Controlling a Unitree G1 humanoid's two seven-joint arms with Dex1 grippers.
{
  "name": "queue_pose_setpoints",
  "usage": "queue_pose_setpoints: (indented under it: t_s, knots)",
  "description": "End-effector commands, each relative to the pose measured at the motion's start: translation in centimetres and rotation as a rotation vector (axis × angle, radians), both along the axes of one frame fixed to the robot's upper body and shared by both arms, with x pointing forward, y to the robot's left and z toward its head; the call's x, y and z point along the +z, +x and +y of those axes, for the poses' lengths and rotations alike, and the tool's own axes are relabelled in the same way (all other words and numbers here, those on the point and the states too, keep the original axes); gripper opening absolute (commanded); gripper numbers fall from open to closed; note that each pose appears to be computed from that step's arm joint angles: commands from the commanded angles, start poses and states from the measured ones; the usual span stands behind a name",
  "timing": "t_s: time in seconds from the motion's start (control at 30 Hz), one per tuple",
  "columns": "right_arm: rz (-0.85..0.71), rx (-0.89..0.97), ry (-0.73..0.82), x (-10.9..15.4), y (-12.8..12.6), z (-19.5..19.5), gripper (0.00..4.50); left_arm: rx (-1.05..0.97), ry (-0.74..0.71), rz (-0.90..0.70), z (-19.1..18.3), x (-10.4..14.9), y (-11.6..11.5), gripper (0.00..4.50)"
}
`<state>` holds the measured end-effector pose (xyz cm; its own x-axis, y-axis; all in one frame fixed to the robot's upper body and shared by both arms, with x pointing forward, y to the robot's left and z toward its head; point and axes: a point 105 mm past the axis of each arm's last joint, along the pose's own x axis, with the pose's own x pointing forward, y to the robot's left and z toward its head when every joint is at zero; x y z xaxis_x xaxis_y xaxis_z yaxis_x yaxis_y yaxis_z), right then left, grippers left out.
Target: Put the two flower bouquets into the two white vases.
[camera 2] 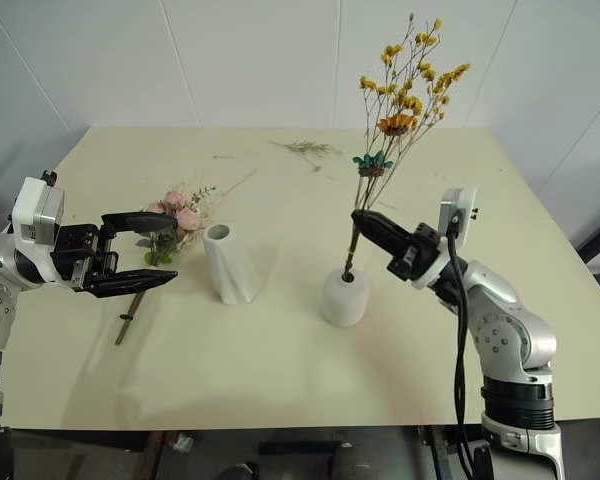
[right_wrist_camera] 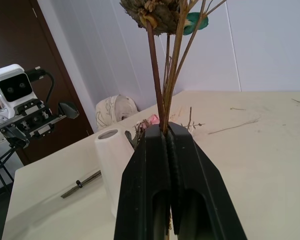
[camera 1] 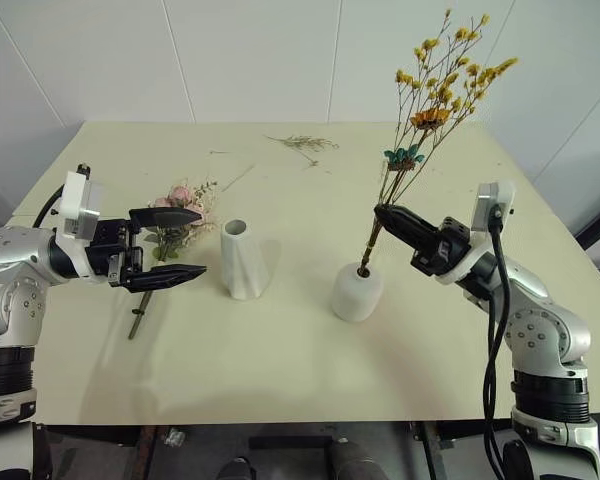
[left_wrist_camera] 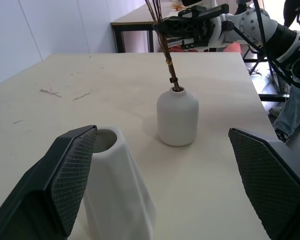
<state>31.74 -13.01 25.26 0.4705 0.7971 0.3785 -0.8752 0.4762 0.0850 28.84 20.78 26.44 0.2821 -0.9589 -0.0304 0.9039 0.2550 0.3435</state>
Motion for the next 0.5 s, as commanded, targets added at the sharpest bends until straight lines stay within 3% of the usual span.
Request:
queue_pose_setpoints:
  t_s: [0.03, 0.5]
  knots:
    - [-0.053, 0.005, 0.010, 0.5, -0.7, 0.1, 0.01, 0.001, 0.005, -0.067, 0.0, 1.4, -0.4, 4.50]
    - [-0.084, -0.050, -0.044, -0.9, -0.9, -1.2, 0.01, -0.004, 0.004, -0.078, -0.1, 1.6, -0.1, 4.50]
